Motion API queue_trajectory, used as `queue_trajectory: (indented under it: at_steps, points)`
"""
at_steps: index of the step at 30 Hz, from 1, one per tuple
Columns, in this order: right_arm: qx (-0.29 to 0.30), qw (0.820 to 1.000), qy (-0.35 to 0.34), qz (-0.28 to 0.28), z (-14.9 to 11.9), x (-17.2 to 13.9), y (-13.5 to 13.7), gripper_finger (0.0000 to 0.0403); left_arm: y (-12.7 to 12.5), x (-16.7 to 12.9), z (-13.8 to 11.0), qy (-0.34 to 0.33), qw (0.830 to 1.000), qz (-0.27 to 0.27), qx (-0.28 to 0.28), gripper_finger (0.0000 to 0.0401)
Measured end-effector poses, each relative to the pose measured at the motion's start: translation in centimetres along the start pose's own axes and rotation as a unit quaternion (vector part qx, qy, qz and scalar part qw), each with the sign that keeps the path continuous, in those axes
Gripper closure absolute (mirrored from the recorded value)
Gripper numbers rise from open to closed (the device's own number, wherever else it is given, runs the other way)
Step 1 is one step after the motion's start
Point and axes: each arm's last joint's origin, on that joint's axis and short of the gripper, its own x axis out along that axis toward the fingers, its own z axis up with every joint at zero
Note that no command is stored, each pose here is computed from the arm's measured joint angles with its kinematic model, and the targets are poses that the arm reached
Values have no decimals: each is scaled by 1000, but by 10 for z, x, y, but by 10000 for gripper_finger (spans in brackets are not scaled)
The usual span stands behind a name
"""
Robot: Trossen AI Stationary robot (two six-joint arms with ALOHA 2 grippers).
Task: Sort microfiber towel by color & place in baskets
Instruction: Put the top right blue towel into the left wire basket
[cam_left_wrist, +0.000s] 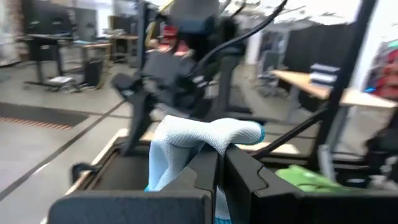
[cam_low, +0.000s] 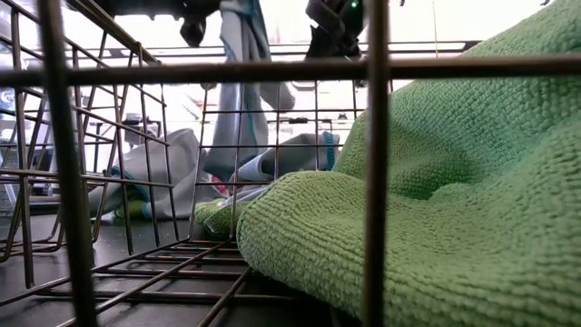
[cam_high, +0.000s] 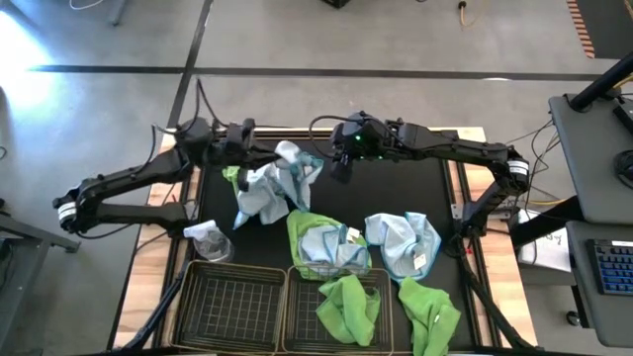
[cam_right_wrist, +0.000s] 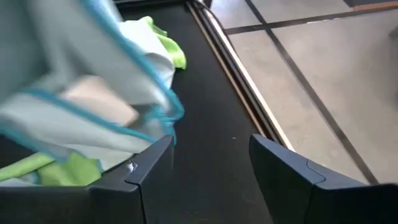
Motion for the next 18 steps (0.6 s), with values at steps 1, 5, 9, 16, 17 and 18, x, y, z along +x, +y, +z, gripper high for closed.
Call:
queue_trajectory:
  at_steps: [1, 5, 9, 16, 17, 18]
  points:
    - [0, 1000, 0, -1, 0, 0, 0, 197, -3, -3, 3, -6, 1000, -11, -7, 401]
    - [10, 1000, 1, -1, 0, 0, 0, 197, -15, -14, 13, -27, 998, -56, -25, 401]
    - [18, 1000, 1, -1, 0, 0, 0, 197, -30, -22, 21, -51, 994, -90, -30, 401]
    - [39, 999, 1, -1, 0, 0, 0, 197, -63, -29, 36, -107, 974, -194, -38, 401]
    - [43, 999, 1, -1, 0, 0, 0, 197, -67, -30, 37, -113, 971, -209, -39, 401]
    - [43, 999, 1, -1, 0, 0, 0, 197, -72, -30, 38, -118, 966, -224, -40, 401]
